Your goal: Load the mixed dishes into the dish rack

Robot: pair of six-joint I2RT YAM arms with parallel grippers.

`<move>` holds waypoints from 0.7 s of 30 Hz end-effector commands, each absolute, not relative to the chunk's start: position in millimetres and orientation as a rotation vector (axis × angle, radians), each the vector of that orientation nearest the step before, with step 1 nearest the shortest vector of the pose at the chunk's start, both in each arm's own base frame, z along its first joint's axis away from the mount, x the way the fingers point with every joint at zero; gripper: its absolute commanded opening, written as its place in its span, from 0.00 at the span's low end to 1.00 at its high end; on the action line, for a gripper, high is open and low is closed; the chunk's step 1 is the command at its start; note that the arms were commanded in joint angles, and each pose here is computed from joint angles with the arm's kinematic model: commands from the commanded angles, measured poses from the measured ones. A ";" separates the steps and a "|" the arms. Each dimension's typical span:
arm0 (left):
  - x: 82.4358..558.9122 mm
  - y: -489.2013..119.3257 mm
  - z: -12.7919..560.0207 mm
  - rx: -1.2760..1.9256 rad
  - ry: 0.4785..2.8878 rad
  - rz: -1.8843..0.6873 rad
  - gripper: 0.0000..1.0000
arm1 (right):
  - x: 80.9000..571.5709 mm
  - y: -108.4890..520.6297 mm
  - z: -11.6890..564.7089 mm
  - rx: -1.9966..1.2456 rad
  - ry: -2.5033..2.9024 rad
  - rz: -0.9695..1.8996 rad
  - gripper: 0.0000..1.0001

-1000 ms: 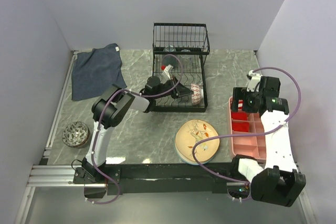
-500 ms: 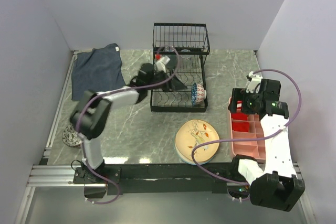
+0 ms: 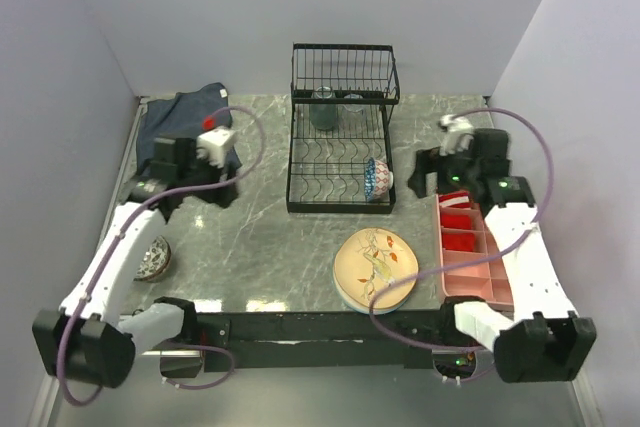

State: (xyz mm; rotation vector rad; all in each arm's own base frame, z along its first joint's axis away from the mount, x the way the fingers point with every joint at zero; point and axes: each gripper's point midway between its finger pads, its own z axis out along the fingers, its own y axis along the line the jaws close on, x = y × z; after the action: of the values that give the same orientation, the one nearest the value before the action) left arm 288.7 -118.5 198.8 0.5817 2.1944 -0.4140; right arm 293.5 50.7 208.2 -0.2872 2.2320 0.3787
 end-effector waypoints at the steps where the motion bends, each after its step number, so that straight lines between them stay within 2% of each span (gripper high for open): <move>1: 222.3 -19.7 166.9 0.578 2.503 -0.058 0.71 | 314.7 90.9 250.3 -0.458 1.980 0.248 1.00; 7: 177.5 8.8 132.9 0.510 2.731 -0.026 0.69 | 311.9 155.6 250.7 -0.645 1.904 0.460 1.00; 12: 172.1 35.4 128.5 0.391 2.808 0.105 0.68 | 331.9 166.7 239.7 -0.633 1.971 0.502 1.00; 21: 166.8 53.8 114.6 0.296 2.895 0.106 0.66 | 344.5 173.0 247.3 -0.710 1.898 0.489 1.00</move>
State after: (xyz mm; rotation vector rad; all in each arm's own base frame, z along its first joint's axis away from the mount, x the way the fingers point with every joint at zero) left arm 169.1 48.5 115.8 0.2600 2.8742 0.0861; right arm 326.5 163.6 204.7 -0.6801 2.0510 0.4947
